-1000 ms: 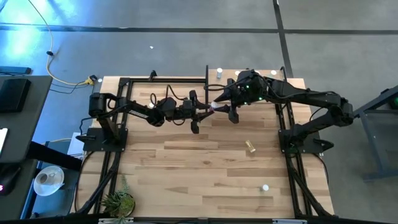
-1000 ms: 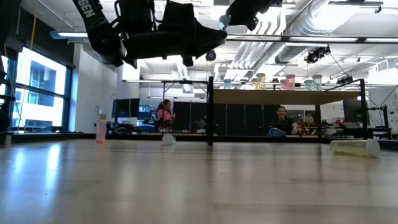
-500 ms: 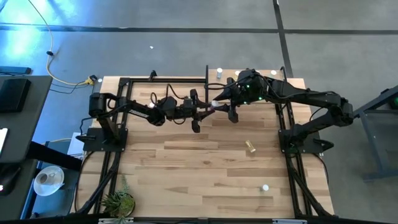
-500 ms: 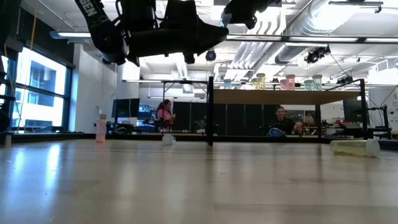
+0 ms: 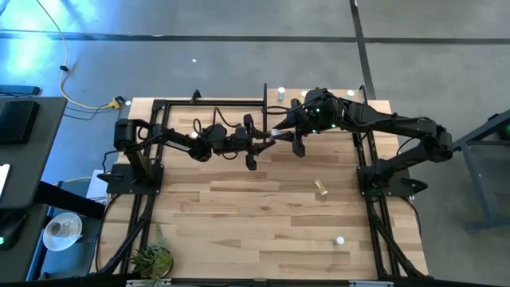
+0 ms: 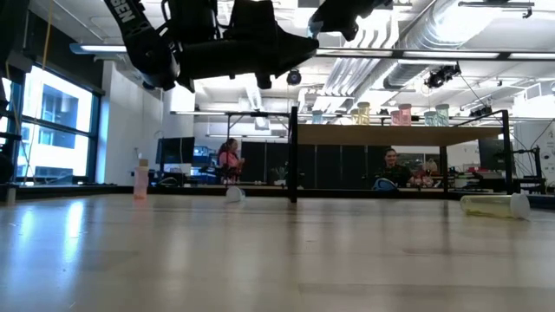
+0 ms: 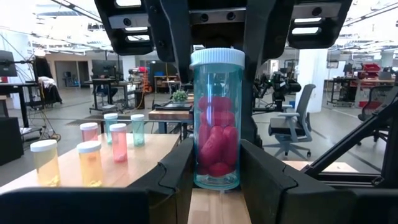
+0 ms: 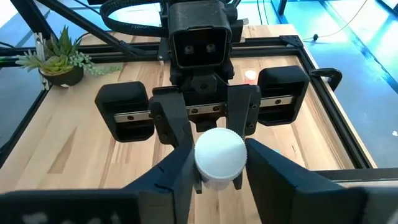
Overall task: Pick and place medicine bottles onto shelf by color
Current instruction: Put the left blue medicine bottle aligned with the other blue medicine bottle on the shelf
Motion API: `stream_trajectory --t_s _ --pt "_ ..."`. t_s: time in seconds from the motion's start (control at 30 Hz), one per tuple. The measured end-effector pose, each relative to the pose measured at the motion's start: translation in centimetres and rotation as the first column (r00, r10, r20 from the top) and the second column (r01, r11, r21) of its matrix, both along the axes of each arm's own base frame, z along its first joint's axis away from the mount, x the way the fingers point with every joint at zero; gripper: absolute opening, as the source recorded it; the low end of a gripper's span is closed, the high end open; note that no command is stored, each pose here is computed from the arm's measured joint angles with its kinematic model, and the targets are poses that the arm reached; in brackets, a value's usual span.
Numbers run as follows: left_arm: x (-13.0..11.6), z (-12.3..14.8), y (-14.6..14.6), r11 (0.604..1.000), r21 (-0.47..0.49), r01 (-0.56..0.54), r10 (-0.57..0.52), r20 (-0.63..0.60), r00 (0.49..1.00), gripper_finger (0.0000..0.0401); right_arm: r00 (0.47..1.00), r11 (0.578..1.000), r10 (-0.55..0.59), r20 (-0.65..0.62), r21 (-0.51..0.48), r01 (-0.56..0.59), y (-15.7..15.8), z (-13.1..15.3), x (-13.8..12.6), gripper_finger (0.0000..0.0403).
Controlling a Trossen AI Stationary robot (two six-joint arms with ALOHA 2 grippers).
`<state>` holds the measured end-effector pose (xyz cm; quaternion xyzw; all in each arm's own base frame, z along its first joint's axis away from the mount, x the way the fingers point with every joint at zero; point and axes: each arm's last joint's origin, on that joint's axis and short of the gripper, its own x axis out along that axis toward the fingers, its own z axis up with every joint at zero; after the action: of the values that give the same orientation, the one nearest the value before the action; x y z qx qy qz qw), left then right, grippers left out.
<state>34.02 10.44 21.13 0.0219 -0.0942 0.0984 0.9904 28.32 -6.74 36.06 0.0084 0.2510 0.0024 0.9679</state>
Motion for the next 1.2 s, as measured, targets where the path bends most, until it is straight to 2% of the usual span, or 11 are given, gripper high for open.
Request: stream_trajectory --t_s 0.17,0.53,0.67,0.93,1.2 --pt "0.0 0.0 0.0 1.0 0.0 -0.001 0.001 0.0 1.0 0.0103 1.0 1.0 0.0 0.0 0.0 0.0 0.0 0.0 0.0 0.0104" --pt "0.0 0.0 0.1 1.0 -0.004 -0.024 0.024 0.001 1.0 0.0109 1.0 1.0 -0.014 -0.002 -0.008 0.014 0.0 0.0 0.0 0.0101" --pt "0.0 0.0 0.1 1.0 -0.007 -0.03 0.03 -0.003 1.0 0.013 0.999 0.999 -0.035 -0.005 -0.021 0.035 -0.1 0.0 0.0 0.01" --pt "0.0 -0.3 0.3 0.997 -0.021 -0.078 0.077 -0.027 0.997 0.0197 0.998 0.997 -0.054 -0.014 -0.056 0.053 -0.4 0.1 -0.1 0.0099" --pt "-0.5 0.1 1.0 0.992 -0.032 -0.125 0.123 -0.061 0.991 0.0225 0.988 0.985 -0.151 0.005 -0.087 0.151 -1.8 2.6 -1.0 0.0099"
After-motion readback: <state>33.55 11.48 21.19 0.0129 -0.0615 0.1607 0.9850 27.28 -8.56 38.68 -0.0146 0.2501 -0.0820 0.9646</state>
